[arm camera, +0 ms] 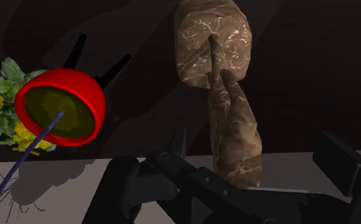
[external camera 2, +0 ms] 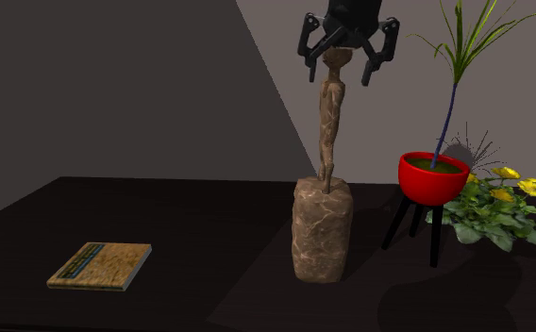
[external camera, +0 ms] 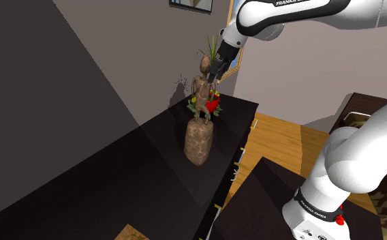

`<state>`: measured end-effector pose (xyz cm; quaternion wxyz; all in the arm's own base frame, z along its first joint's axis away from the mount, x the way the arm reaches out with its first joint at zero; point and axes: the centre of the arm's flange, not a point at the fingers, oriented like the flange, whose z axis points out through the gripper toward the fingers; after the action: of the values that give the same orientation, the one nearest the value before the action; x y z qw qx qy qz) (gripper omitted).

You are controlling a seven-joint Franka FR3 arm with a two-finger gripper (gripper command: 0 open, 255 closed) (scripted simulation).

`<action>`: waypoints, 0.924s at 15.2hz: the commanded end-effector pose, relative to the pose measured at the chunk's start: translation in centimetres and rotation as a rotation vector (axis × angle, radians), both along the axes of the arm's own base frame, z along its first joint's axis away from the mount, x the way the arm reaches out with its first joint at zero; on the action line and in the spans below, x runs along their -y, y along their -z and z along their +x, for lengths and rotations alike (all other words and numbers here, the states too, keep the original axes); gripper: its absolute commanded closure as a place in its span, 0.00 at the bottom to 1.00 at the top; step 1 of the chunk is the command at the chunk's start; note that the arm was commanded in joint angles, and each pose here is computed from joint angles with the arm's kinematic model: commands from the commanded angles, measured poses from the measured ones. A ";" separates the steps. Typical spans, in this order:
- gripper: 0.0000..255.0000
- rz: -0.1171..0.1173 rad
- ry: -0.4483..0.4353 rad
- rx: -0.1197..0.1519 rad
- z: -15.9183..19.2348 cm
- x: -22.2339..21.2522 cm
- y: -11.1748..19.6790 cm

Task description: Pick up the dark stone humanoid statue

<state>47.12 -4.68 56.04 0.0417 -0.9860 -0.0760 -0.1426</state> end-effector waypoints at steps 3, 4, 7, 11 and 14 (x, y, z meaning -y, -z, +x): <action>0.00 0.000 -0.001 0.003 0.1 0.0 1.9; 0.00 0.000 -0.001 0.003 0.1 0.0 2.5; 1.00 0.000 -0.001 0.003 0.2 0.0 2.8; 1.00 0.000 -0.001 0.003 0.2 0.0 2.8; 1.00 0.000 -0.001 0.003 0.2 0.0 2.8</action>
<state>47.33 -4.64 53.34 0.0413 -0.9857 -0.0765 -0.1447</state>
